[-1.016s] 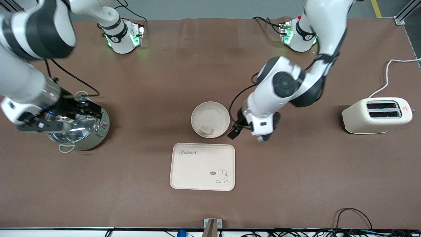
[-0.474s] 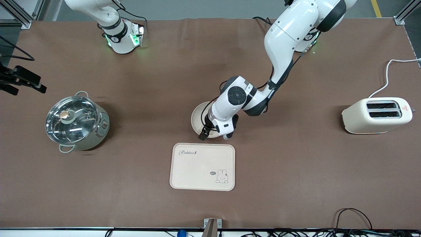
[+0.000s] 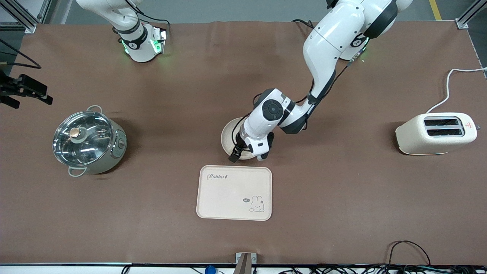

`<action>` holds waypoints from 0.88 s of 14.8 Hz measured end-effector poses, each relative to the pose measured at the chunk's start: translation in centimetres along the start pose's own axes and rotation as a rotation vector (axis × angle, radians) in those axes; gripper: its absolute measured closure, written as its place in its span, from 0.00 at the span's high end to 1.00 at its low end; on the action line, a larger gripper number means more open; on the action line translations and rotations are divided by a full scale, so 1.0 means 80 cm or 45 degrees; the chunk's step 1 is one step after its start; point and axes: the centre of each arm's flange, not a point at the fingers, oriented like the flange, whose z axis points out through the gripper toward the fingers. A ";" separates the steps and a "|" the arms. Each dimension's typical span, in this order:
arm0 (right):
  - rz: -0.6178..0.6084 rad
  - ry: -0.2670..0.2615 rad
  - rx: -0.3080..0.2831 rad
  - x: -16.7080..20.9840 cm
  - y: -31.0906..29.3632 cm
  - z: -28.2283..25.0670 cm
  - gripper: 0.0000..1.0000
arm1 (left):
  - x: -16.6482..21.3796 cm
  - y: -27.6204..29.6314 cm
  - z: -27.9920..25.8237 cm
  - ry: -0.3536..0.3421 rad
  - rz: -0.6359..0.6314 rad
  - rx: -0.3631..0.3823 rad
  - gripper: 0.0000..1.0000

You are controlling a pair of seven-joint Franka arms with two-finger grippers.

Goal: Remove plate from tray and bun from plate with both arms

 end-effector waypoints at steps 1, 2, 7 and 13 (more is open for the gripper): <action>-0.012 0.005 0.001 -0.005 -0.006 -0.003 1.00 | 0.002 -0.004 0.006 0.000 -0.001 -0.003 1.00; -0.020 0.010 0.001 -0.009 -0.010 -0.007 1.00 | 0.003 -0.009 0.010 0.001 0.000 -0.001 0.99; -0.028 0.017 0.003 -0.020 -0.014 -0.014 1.00 | -0.004 -0.017 0.016 0.042 0.100 -0.004 0.72; -0.026 0.007 0.000 -0.021 -0.013 -0.011 1.00 | -0.007 -0.018 0.014 0.070 0.170 -0.010 0.18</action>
